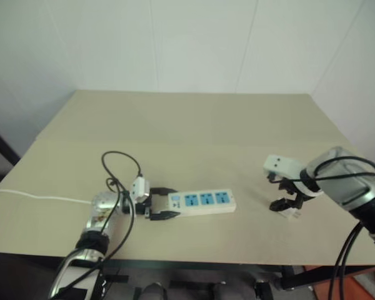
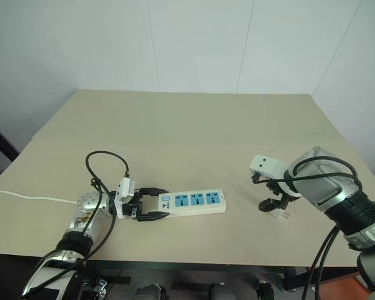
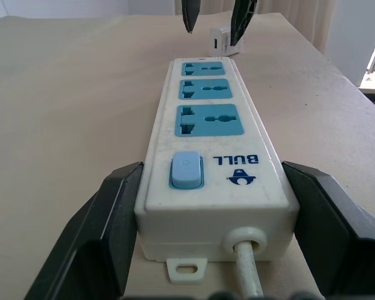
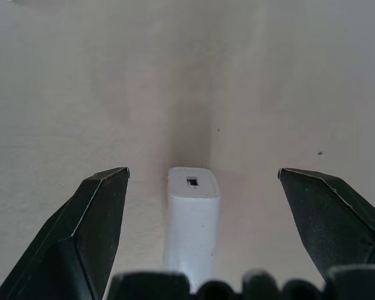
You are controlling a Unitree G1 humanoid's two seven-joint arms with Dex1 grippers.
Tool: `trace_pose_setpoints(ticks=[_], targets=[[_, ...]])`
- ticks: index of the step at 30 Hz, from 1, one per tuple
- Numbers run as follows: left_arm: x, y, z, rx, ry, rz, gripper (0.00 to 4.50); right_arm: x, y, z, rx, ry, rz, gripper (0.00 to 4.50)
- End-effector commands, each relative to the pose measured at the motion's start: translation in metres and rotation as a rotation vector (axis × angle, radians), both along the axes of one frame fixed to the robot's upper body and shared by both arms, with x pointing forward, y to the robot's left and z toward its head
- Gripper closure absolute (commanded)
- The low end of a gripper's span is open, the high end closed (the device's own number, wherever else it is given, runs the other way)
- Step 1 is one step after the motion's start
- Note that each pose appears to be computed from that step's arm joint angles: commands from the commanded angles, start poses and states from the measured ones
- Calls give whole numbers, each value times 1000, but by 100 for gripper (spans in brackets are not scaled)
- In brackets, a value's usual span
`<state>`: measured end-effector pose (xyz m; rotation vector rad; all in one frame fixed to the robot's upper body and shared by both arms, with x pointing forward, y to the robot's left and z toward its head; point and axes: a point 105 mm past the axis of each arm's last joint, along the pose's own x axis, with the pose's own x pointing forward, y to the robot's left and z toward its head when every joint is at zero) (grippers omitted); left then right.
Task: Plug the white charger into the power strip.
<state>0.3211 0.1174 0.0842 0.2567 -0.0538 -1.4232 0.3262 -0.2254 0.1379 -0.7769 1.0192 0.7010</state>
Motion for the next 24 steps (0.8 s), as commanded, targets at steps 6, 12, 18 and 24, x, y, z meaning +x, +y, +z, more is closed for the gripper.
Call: trace_pose_setpoints(ticks=[6,12,18,24], targets=[[-10,-5,-17,47,50,-29,128,4,-12,3,-19,-11,-72,0],[-9,-5,-18,54,50,-25,128,4,-10,1,-8,-2,-77,54],[-9,-5,-18,55,48,-24,128,3,-10,-1,-8,8,-79,249],[-9,-4,-18,57,45,-21,128,0,-10,1,-54,3,-39,338]])
